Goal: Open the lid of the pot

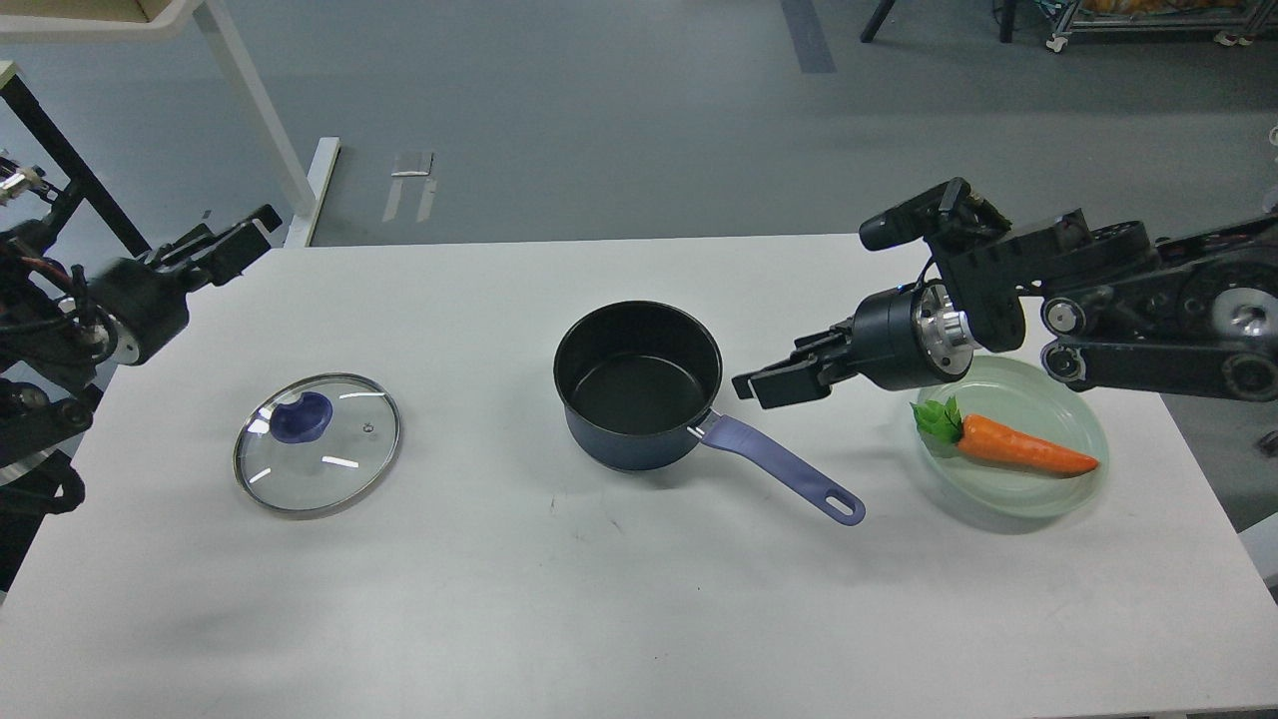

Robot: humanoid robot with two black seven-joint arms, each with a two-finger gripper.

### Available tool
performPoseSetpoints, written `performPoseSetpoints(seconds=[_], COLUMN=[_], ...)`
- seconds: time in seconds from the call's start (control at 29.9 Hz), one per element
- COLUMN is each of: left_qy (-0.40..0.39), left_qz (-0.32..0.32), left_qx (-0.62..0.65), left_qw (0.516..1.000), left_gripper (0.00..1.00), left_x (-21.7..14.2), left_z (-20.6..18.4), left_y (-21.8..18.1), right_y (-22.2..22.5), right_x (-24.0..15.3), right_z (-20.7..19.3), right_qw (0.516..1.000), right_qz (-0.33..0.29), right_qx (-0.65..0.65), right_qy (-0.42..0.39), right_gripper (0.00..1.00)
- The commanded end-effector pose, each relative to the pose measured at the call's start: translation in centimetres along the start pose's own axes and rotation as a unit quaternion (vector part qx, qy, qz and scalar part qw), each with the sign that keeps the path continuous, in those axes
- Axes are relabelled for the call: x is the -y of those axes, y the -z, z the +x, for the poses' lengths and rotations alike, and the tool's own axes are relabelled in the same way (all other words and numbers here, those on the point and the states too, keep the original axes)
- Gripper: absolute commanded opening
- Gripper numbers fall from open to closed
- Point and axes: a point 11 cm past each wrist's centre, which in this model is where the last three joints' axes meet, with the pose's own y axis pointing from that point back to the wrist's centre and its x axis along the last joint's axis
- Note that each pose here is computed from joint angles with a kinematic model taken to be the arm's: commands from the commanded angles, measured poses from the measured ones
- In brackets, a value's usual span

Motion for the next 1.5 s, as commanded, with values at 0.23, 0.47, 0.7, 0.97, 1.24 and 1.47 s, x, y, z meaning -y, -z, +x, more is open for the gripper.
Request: performPoseSetpoints(seconds=[0.23, 0.47, 0.7, 0.97, 1.24, 1.47], left_qy=[-0.061, -0.076, -0.025, -0.052, -0.046, -0.075], left_qz=[-0.039, -0.047, -0.082, -0.111, -0.108, -0.098], left_qx=[-0.224, -0.318, -0.427, -0.497, -0.516, -0.540], left_qw=[0.972, 0.944, 0.900, 0.859, 0.848, 0.833], left_gripper=[0.99, 0.99, 0.99, 0.99, 0.99, 0.99], left_x=[4.1, 6.7, 7.5, 8.2, 9.3, 9.5], left_z=[-1.1, -3.4, -5.5, -4.5, -6.8, -6.4], left_y=[-3.4, -4.6, -6.6, -8.2, -8.9, -7.3], right_y=[-2.9, -5.9, -8.2, -12.8, -14.5, -15.2], right_x=[-4.6, -6.8, -7.8, -8.7, -6.2, -4.5], right_z=[6.7, 7.5, 8.1, 7.4, 5.1, 3.2], right_qw=[0.935, 0.860, 0.736, 0.602, 0.507, 0.409], right_qz=[0.085, 0.124, 0.177, 0.210, 0.240, 0.263], right_qx=[0.229, 0.356, 0.524, 0.615, 0.662, 0.715], right_qy=[-0.258, -0.345, -0.391, -0.465, -0.498, -0.503], right_gripper=[0.98, 1.00, 1.00, 1.00, 1.00, 1.00])
